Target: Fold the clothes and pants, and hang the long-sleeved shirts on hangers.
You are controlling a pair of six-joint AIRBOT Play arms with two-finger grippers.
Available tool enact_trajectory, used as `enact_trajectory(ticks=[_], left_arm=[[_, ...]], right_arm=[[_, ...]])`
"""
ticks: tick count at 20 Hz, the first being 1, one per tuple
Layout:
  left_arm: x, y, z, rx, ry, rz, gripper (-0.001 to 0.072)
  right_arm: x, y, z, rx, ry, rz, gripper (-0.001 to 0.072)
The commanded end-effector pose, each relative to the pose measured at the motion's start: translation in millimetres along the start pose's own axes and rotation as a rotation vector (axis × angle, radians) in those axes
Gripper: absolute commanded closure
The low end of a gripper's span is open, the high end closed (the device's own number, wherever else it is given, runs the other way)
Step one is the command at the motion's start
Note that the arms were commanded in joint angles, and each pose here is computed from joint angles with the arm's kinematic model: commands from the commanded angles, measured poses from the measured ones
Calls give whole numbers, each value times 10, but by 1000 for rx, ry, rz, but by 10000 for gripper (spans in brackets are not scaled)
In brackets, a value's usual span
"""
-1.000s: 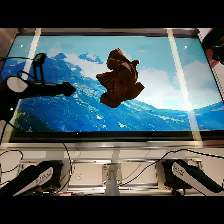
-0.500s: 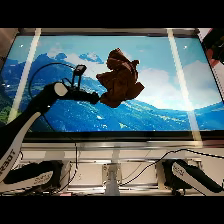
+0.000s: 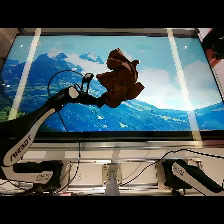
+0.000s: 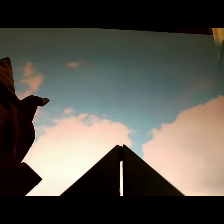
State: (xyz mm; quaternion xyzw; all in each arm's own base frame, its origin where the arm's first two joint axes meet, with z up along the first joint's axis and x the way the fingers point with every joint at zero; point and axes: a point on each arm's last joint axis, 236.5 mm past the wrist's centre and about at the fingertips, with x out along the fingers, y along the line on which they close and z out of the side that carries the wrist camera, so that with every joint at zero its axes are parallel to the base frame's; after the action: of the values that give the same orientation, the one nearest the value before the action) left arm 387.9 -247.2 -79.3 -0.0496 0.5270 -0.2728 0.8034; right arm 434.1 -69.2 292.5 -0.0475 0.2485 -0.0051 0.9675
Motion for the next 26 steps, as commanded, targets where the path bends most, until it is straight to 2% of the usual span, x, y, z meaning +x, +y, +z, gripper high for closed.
enact_trajectory(ticks=[1,4,10,11,12,13,14,15,17,18,20,21,26], left_arm=[[128,-29,101,-109,-50,-34,11],[195,-47,123,-156,-64,-48,12],[296,-137,178,-125,-106,-31,14],[301,-145,213,-121,-124,-25,58],[299,-139,252,-119,-142,-18,222],[296,-129,293,-117,-161,-10,424],[290,-112,328,-118,-176,-4,559],[281,-89,371,-118,-195,4,632],[265,-54,441,-119,-226,17,644],[259,-52,457,-119,-232,19,685],[202,-77,495,-103,-242,17,687],[120,-90,548,-58,-258,25,687],[-930,-300,1110,124,-480,58,688]], right_arm=[[-2,47,54,16,-22,19,693],[-4,108,75,32,-31,45,693],[-10,194,97,56,-38,82,693],[-11,206,96,59,-37,88,692],[-9,218,81,60,-31,93,693],[-10,232,50,60,-18,98,693],[-5,246,7,58,0,104,692],[5,260,-55,56,25,110,691],[56,301,-199,58,84,131,674],[94,320,-279,60,117,142,673],[198,366,-468,71,184,168,659],[248,409,-565,83,213,188,606],[387,708,-1055,109,332,312,602]])
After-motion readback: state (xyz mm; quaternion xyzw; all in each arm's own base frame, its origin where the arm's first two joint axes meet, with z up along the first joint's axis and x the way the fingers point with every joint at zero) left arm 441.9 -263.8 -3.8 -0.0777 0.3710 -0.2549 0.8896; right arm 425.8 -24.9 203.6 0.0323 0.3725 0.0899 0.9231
